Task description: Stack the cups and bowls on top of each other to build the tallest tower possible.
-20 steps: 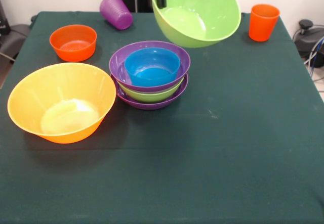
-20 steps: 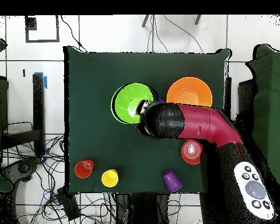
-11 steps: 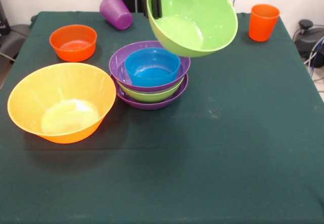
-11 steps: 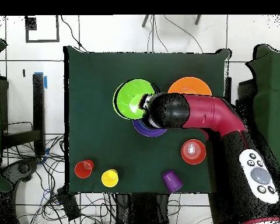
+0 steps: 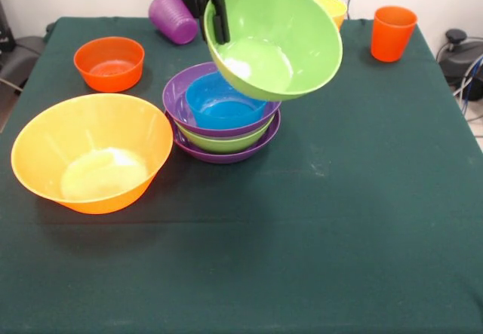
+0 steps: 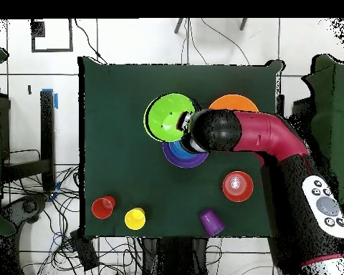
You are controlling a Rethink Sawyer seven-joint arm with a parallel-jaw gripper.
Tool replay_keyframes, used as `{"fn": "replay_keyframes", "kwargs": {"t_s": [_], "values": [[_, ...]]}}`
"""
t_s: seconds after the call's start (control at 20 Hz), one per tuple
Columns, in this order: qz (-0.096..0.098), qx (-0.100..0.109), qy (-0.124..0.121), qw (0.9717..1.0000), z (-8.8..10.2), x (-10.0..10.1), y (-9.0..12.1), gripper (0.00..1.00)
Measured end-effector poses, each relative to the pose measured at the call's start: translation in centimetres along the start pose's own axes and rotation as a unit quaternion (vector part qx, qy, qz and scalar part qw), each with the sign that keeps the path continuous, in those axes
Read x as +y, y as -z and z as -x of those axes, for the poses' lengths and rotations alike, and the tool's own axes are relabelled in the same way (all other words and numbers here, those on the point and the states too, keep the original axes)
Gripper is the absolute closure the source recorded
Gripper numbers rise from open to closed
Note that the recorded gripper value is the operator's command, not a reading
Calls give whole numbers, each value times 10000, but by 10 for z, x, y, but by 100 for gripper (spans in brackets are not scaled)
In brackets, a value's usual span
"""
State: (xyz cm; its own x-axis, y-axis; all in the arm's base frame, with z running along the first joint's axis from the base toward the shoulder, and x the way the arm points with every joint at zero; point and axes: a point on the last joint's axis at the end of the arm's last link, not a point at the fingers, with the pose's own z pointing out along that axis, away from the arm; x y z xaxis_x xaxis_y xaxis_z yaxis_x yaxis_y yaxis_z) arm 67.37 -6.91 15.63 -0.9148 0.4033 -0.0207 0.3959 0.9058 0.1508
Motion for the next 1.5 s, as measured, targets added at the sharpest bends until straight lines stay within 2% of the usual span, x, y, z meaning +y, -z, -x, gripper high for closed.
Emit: {"fn": "replay_keyframes", "kwargs": {"t_s": [0.4, 0.9, 1.35, 1.5], "values": [[51, 47, 56, 10000, 8, -8, -13, 100], [99, 153, 78, 9998, 7, -17, -31, 100], [37, 418, 129, 9990, 1, -18, -29, 100], [32, 442, 136, 9989, 2, -21, -26, 100]]}}
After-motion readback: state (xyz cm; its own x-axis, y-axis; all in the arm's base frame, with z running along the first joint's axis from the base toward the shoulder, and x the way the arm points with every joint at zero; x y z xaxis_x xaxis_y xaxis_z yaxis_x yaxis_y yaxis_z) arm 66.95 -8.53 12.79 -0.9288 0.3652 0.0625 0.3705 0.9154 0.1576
